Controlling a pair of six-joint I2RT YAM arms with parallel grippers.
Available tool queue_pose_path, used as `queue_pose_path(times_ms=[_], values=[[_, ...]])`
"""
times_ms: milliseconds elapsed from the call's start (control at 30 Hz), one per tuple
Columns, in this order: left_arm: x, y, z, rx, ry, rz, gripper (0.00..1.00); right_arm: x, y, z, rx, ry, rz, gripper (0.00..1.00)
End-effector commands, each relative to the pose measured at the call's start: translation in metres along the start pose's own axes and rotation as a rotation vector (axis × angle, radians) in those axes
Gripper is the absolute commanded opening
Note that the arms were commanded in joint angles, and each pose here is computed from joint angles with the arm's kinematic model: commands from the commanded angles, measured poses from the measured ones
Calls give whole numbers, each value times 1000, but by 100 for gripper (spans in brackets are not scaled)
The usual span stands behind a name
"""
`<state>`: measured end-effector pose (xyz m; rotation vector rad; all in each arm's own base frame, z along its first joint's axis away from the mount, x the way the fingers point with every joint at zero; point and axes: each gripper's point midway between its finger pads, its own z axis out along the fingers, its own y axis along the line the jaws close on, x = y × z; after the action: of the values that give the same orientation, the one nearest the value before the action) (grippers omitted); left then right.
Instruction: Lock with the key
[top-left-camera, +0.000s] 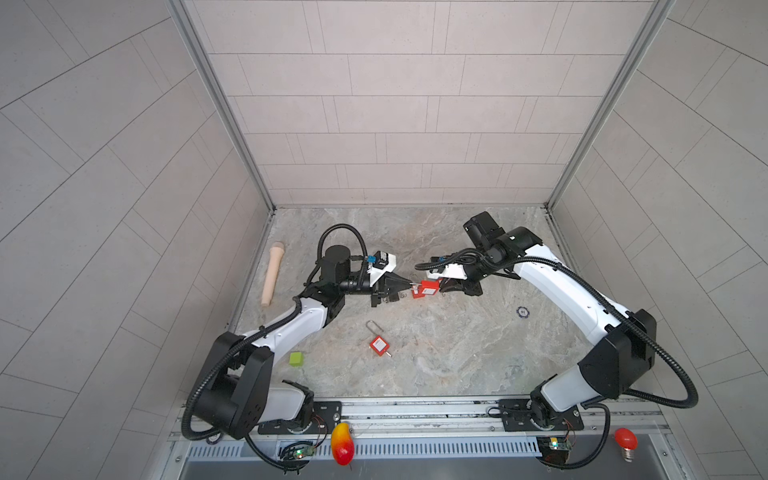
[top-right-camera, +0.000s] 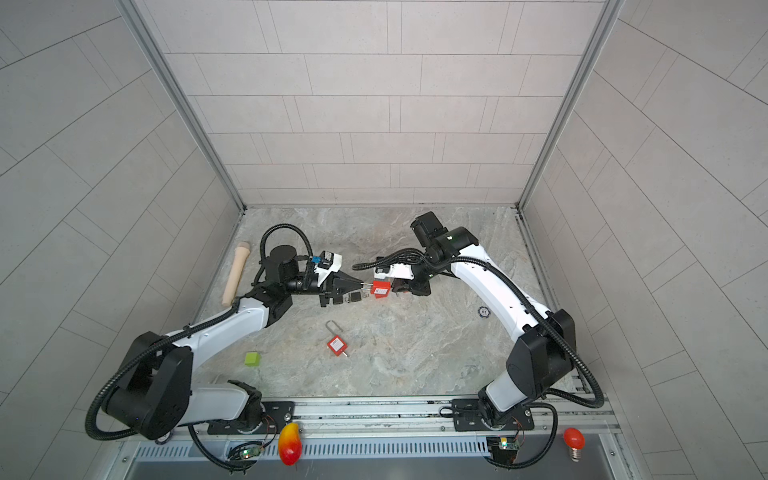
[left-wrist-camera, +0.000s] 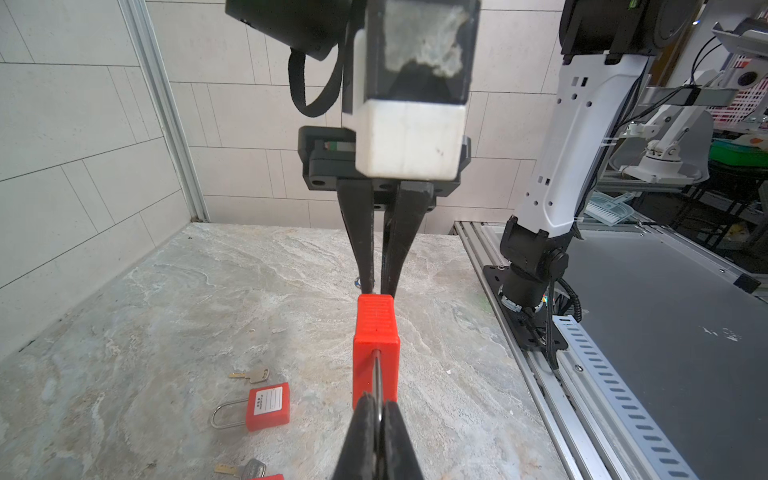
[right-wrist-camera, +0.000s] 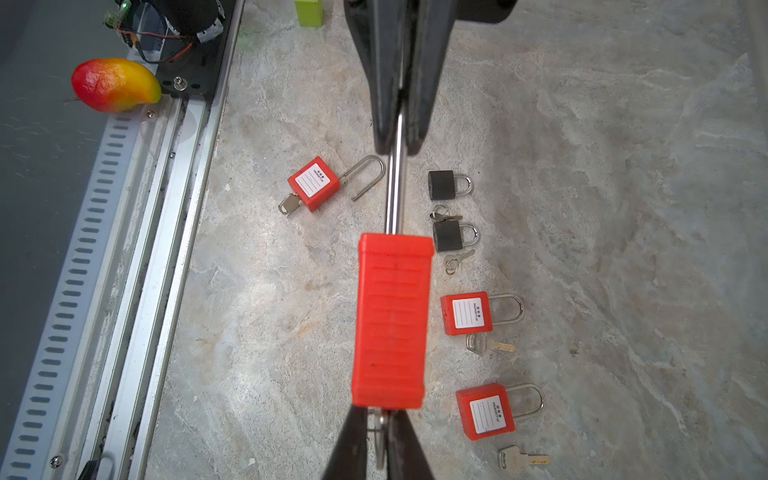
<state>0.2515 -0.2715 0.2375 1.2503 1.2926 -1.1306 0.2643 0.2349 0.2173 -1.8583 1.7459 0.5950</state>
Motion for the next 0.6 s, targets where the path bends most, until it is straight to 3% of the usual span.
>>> queue_pose_path(times_ms=[0, 133, 567], values=[[-21, -6, -2, 16, -33, 87, 0, -2, 5, 2, -37, -6, -2, 9], [-22, -7, -2, 14, -32, 90, 0, 3, 3, 5, -36, 17, 0, 0], [-5, -7, -20, -46, 99, 80, 0, 57, -8, -1, 50, 262, 36, 0]])
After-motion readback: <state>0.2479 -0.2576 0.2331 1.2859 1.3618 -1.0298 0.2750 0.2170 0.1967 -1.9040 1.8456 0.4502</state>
